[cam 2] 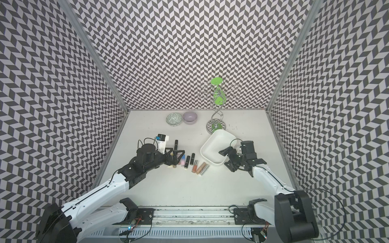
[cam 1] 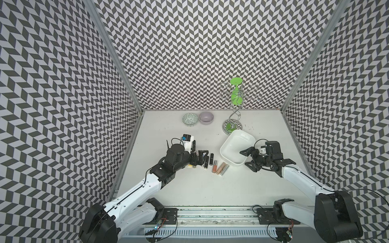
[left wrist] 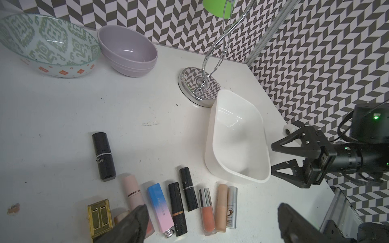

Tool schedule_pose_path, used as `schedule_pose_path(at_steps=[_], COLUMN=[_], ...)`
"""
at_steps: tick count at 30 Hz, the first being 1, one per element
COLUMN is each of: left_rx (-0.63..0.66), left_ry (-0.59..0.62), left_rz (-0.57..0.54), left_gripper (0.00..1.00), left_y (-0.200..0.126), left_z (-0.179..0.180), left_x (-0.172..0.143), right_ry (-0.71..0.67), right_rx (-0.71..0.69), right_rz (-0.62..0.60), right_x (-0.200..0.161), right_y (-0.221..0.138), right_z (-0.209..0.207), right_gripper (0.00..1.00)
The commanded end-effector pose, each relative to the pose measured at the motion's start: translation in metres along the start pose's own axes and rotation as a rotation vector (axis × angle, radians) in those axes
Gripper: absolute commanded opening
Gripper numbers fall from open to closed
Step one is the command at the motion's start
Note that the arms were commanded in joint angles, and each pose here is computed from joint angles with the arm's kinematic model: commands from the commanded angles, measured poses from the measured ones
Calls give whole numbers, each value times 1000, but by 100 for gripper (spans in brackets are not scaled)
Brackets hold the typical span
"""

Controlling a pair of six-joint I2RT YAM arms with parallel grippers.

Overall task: Put the lipstick into the storage box
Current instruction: Adjust the storage box at the center of the board.

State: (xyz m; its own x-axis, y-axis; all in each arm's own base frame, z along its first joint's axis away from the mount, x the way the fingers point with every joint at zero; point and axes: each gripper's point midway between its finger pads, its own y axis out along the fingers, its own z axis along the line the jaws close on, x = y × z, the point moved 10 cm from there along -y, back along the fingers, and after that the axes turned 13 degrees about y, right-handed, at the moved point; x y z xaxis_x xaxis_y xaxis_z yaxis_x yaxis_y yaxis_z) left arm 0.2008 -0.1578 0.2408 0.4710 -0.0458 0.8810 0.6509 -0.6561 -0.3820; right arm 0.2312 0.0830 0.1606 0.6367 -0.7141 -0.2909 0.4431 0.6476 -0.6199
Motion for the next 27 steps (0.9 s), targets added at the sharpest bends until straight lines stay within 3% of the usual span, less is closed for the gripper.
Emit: schedule_pose_path(at_steps=[1, 8, 27], left_rx=[-4, 7, 33], left_ry=[-9, -6, 7], left_rz=[-4, -20, -43], left_gripper=[99, 99, 99], left_y=[-6, -15, -24], left_z=[0, 0, 1], left_x=[-4, -7, -7], right_ry=[-88, -190, -321], right_rx=[28, 101, 66], right_rz=[-14, 10, 121], right_x=[-1, -14, -28], right_y=[10, 25, 94], right_z=[6, 26, 67], right_gripper=[84, 83, 82])
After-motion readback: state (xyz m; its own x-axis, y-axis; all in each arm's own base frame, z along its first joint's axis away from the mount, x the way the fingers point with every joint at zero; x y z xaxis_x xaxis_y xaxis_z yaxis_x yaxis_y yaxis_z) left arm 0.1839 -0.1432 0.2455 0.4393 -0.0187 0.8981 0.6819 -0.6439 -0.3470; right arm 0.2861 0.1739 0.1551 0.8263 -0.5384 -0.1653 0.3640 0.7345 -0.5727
